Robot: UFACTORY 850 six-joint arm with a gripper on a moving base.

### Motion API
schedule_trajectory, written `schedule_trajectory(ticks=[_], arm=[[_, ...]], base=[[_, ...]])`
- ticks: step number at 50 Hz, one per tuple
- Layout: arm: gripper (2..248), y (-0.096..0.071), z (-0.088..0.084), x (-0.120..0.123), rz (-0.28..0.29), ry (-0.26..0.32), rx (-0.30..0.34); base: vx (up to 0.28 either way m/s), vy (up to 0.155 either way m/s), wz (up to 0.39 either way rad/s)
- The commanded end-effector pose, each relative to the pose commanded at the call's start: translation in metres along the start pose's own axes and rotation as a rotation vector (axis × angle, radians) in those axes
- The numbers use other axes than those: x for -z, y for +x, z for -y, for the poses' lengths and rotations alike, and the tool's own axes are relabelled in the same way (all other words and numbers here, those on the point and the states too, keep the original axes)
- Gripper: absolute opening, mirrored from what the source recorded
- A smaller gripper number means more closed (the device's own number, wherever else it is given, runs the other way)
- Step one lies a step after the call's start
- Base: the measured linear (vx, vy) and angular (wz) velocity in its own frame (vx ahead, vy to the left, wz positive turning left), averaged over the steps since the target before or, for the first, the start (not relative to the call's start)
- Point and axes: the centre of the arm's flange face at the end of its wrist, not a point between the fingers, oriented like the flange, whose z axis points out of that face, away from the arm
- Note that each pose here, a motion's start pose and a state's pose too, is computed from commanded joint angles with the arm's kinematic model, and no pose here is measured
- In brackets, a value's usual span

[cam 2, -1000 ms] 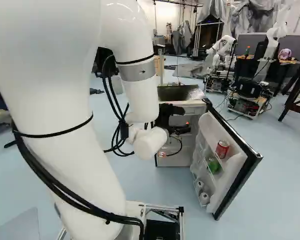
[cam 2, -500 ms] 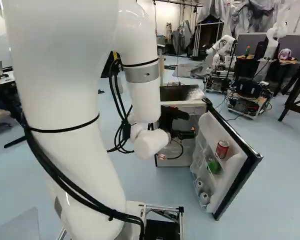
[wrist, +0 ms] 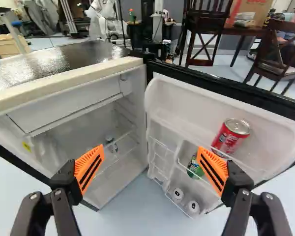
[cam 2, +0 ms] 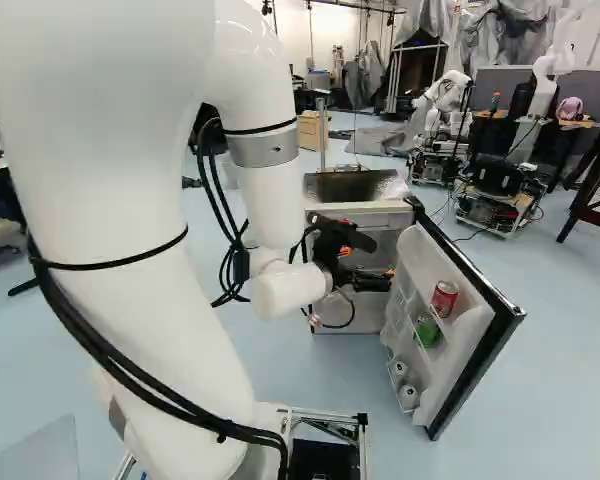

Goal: Grab a drink from the fridge

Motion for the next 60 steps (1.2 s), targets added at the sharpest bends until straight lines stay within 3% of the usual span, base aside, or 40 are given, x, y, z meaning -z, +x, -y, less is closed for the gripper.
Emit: schedule_trajectory(ticks=[26,51,60], arm=[[247,0.003,-0.005,-0.012,-0.006,-0.211,-0.099],[247,0.01,-0.017,-0.053,0.033,-0.461,-0.244],[247,0.011,-0.017,-0.069,0.07,-0.509,-0.293]], base=[[0.0,0.0,0.0],[0.0,0.0,0.0],[0.0,0.0,0.0]])
